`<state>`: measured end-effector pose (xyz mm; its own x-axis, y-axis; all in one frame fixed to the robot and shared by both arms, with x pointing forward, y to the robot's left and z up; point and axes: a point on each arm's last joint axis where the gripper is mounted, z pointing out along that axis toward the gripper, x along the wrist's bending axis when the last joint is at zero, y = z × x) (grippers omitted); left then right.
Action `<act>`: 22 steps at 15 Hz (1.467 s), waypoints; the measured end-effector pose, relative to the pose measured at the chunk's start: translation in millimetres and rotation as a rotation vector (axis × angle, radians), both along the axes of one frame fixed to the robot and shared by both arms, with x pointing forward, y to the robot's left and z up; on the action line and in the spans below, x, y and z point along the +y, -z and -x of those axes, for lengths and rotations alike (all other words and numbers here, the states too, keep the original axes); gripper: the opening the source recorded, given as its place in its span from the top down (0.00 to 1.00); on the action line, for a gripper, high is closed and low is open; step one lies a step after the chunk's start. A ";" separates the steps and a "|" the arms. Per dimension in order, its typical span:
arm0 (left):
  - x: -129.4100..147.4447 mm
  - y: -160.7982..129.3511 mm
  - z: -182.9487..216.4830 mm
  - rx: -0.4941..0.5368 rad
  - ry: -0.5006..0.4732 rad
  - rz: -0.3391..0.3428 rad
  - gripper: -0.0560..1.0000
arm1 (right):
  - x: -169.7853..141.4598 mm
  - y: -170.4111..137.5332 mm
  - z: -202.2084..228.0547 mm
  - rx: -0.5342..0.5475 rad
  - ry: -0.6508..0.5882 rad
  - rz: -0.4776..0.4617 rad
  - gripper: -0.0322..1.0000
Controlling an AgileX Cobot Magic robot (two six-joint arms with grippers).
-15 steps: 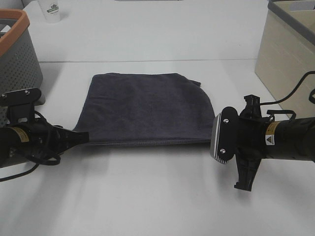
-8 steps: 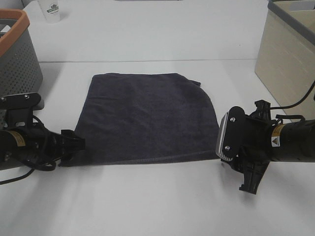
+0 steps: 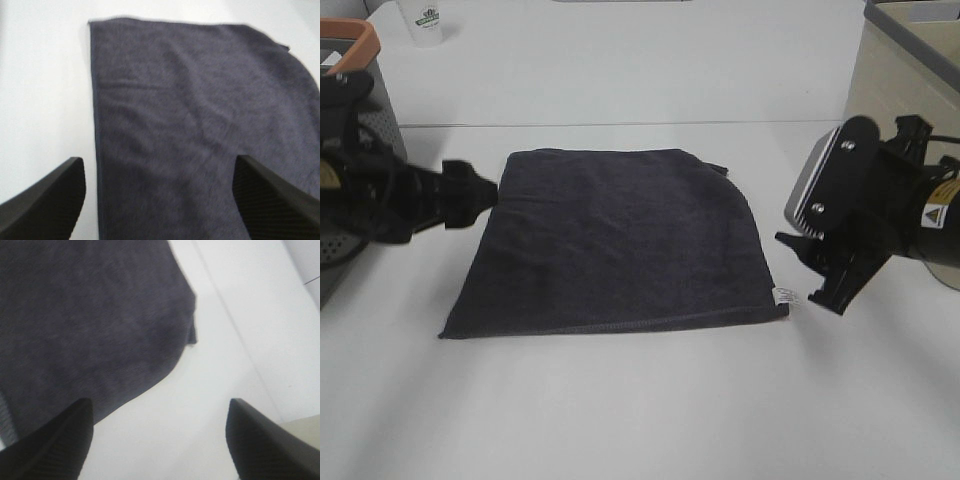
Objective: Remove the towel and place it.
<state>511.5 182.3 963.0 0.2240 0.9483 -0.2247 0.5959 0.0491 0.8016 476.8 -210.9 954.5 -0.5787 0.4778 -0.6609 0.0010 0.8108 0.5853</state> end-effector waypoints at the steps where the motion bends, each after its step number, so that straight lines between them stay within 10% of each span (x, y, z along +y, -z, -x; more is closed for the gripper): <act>1: -6.4 -18.1 -11.6 -0.004 0.028 -0.020 0.23 | -1.7 -11.7 0.5 -0.051 0.031 -0.047 0.26; 7: 1.7 -136.9 -66.4 -0.064 0.050 -0.139 0.25 | -24.1 -98.1 -22.6 -0.223 0.504 -0.626 0.28; 10: 44.7 -182.1 -76.8 -0.026 -0.081 -0.243 0.25 | -13.1 -148.1 -55.8 0.035 0.517 -0.883 0.30; 15: 86.3 -199.1 -69.8 0.152 -0.157 -0.243 0.25 | 2.8 -188.0 -126.5 0.638 0.346 -0.661 0.31; 22: 90.5 -204.0 -53.2 0.264 -0.139 -0.187 0.25 | -35.0 -212.9 -135.8 0.594 0.720 -0.339 0.32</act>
